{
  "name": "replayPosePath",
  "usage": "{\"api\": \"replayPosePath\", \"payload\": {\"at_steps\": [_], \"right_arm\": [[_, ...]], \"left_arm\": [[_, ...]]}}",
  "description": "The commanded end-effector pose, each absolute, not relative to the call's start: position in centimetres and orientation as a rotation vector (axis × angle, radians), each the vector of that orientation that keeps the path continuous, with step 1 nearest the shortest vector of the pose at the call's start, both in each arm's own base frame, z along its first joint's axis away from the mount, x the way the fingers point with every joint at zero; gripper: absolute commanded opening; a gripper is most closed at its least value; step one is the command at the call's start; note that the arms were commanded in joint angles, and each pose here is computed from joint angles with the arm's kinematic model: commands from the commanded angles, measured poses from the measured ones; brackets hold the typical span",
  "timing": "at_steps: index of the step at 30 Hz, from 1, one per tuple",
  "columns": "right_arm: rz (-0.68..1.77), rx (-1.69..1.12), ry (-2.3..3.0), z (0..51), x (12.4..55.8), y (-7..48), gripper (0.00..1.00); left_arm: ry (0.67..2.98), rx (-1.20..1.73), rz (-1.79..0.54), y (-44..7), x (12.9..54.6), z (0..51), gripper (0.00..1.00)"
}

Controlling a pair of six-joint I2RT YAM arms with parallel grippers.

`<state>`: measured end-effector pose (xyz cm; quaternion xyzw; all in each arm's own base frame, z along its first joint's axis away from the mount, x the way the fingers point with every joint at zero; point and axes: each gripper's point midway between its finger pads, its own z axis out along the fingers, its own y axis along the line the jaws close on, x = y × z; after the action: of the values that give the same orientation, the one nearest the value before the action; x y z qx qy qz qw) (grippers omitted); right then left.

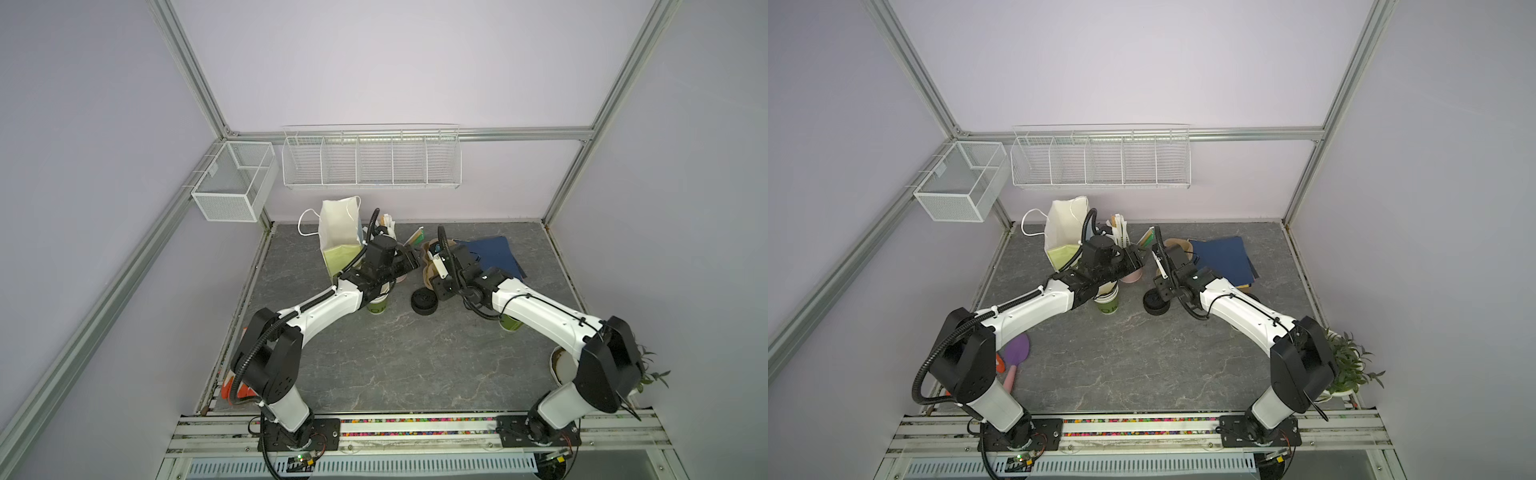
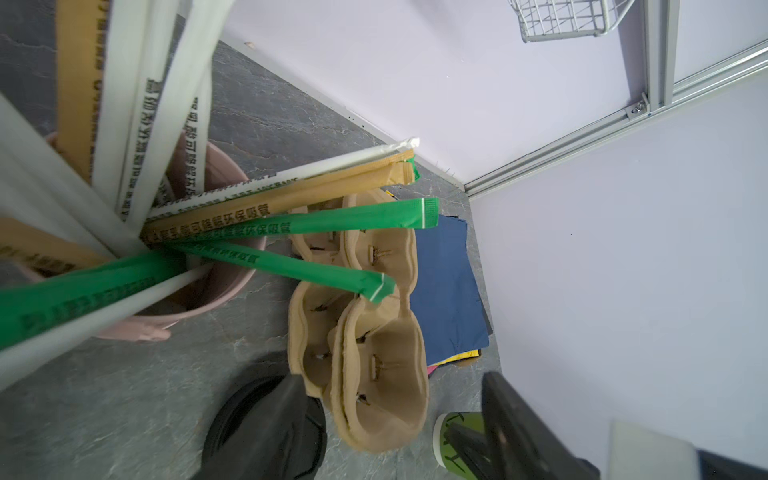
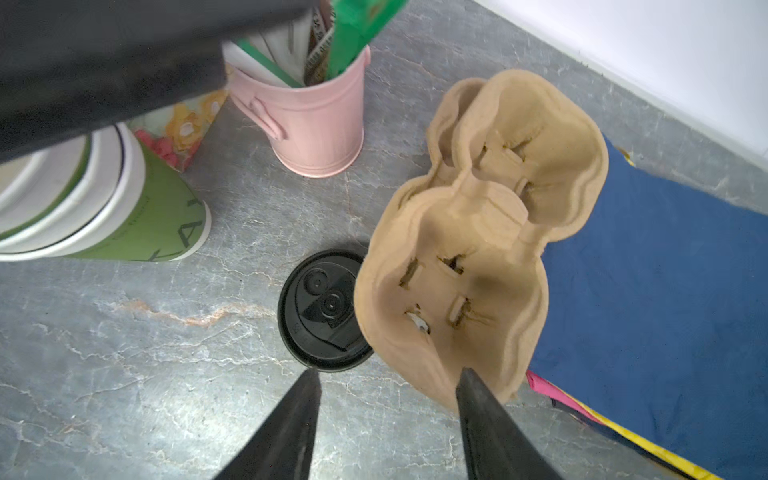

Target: Pack the takeout coffee

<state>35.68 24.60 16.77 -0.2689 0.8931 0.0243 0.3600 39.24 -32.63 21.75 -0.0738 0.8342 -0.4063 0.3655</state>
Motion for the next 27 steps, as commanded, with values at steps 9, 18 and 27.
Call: {"api": "replayPosePath", "payload": {"at_steps": [9,18,27], "right_arm": [[-0.243,-0.825,2.285,14.4,35.7,23.6,0.46],[-0.33,-0.862,2.286,13.2,35.7,23.6,0.45],[-0.416,-0.862,2.269,13.0,36.7,23.2,0.38]], "left_arm": [[2.141,-0.21,-0.981,-30.1,37.0,21.0,0.68],[2.134,-0.204,-0.956,-29.5,36.6,21.2,0.68],[2.136,-0.207,-0.941,-29.4,36.7,20.7,0.68]]}}
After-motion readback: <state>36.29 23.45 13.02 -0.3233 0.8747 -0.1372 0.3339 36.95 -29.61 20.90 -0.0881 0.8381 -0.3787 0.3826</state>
